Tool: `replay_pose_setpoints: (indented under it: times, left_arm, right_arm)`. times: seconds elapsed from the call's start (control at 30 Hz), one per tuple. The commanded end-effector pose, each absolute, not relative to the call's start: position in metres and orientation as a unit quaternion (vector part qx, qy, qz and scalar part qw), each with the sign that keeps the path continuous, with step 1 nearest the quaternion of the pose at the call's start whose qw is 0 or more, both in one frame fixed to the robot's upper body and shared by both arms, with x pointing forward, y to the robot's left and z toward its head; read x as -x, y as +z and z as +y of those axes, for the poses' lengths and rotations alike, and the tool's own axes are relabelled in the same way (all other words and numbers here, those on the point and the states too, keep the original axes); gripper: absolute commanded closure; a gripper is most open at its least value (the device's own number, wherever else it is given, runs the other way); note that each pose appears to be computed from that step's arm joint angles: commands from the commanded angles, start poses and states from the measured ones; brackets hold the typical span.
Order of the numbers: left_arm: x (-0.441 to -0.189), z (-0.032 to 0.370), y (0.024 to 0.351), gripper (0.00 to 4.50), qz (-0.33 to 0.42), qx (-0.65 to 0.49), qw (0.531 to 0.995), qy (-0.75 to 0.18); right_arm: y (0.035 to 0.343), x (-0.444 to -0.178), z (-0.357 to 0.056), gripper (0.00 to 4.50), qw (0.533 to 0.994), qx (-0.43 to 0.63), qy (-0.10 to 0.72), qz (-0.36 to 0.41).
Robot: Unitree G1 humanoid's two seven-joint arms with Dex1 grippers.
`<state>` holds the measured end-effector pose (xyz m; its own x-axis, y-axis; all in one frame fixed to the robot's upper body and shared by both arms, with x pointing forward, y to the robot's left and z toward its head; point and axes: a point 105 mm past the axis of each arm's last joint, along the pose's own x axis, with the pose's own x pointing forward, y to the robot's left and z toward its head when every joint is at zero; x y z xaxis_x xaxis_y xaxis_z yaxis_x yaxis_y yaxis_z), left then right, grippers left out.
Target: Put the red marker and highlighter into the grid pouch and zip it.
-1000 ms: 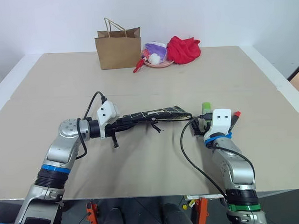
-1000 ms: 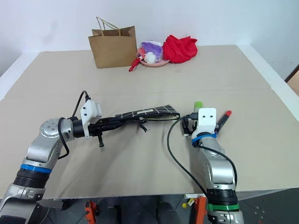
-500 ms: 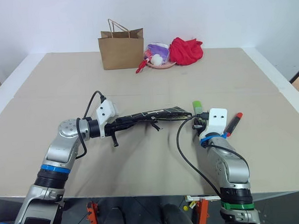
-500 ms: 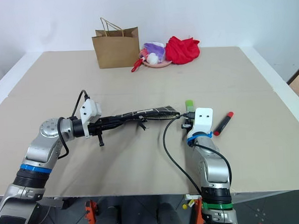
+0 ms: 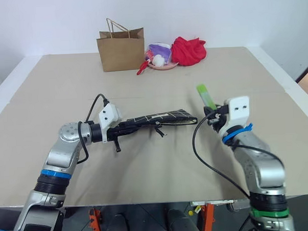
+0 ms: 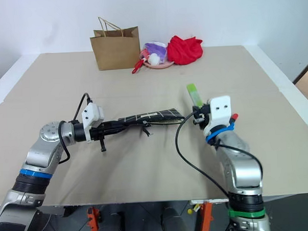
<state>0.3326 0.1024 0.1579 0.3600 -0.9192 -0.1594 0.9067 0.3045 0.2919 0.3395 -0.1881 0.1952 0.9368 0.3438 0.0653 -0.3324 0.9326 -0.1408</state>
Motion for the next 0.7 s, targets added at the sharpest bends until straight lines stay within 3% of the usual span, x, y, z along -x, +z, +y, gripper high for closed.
replay_pose_setpoints:
  times: [0.03, 0.13, 0.27, 0.47, 0.7]
  left_arm:
    - [-0.329, 0.101, 0.169, 4.5, -0.044, -0.178, 0.794, -0.58]
    - [-0.328, 0.1, 0.168, 4.5, -0.047, -0.181, 0.789, -0.586]
    - [-0.328, 0.099, 0.169, 4.5, -0.052, -0.184, 0.785, -0.589]
    - [-0.326, 0.096, 0.172, 4.5, -0.059, -0.181, 0.783, -0.592]
    - [-0.322, 0.093, 0.172, 4.5, -0.061, -0.178, 0.782, -0.594]
  right_arm:
    - [0.236, -0.307, -0.171, 3.45, 0.939, 0.048, 0.33, -0.084]
    - [0.228, -0.279, -0.16, 3.45, 0.9, 0.033, 0.433, -0.027]
    - [0.204, -0.255, -0.16, 3.45, 0.861, 0.033, 0.502, 0.076]
    - [0.185, -0.254, -0.17, 3.45, 0.857, 0.039, 0.495, 0.139]
    - [0.179, -0.251, -0.172, 3.45, 0.849, 0.037, 0.502, 0.159]
